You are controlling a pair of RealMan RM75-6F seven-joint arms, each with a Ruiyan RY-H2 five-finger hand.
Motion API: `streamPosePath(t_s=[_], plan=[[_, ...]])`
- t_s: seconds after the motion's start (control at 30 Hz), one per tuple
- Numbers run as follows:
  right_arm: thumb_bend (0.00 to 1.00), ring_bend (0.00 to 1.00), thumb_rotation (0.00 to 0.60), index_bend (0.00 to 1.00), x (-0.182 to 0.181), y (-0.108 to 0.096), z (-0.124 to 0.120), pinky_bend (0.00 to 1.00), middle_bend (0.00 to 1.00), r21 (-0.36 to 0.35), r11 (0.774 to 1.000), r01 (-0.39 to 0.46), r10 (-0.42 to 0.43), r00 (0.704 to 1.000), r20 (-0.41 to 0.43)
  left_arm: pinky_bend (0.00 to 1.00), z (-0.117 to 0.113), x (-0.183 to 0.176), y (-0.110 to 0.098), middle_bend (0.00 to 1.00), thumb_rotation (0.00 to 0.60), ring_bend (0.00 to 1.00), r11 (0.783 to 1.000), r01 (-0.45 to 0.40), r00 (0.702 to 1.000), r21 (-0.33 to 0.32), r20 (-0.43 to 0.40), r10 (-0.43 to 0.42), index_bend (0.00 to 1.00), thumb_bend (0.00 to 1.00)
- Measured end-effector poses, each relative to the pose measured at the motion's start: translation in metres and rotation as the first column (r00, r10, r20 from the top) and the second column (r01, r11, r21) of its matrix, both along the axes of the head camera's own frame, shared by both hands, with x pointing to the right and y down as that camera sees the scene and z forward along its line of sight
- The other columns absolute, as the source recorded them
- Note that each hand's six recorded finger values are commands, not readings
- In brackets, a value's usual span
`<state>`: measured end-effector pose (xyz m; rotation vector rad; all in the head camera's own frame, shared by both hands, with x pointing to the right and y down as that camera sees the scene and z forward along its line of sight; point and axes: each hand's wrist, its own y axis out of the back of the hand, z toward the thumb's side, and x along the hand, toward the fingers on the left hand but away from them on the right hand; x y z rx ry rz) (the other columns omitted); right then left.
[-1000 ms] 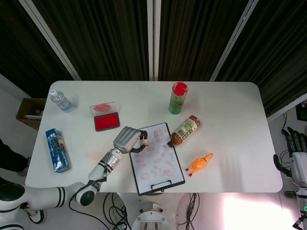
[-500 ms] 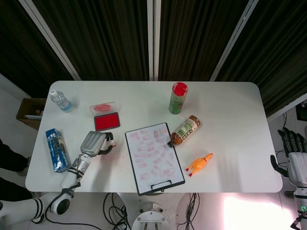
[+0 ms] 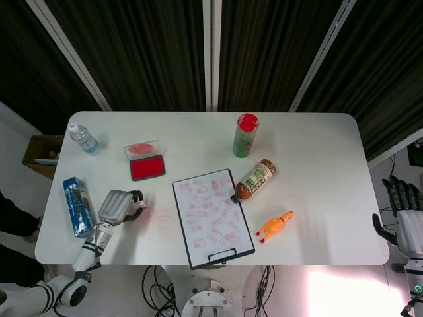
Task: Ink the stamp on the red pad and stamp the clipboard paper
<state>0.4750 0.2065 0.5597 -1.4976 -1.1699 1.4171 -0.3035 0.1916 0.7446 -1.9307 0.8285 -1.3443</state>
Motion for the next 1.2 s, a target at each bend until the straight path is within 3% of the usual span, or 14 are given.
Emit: streamPosePath(t_s=[0.17,0.3,0.8,1.2], plan=[[0.34,0.0,0.6,0.0,-0.002,0.0,0.0,0.0,0.0,-0.002,1.0,0.003,-0.003,1.0,-0.002,0.79,0.004,-0.003,0.006,0.67,0.6,0.75,1.0,-0.013,1.0,0.001,0.005,0.013,0.65,0.39],[0.34,0.0,0.6,0.0,-0.002,0.0,0.0,0.0,0.0,-0.003,1.0,0.002,-0.002,1.0,-0.002,0.79,0.006,-0.003,0.009,0.64,0.6,0.75,1.0,-0.03,1.0,-0.002,0.009,0.03,0.56,0.38],[0.34,0.0,0.6,0.0,0.001,0.002,0.003,0.0,0.0,-0.013,1.0,-0.013,0.013,1.0,0.0,0.79,0.01,-0.004,0.016,0.51,0.6,0.72,0.998,-0.065,0.998,-0.009,0.008,0.065,0.38,0.28],[0.34,0.0,0.6,0.0,0.003,0.002,0.003,0.0,0.0,-0.012,1.0,-0.016,0.016,1.0,-0.001,0.79,0.009,-0.004,0.016,0.43,0.6,0.7,0.998,-0.07,0.998,-0.002,0.002,0.07,0.34,0.26]])
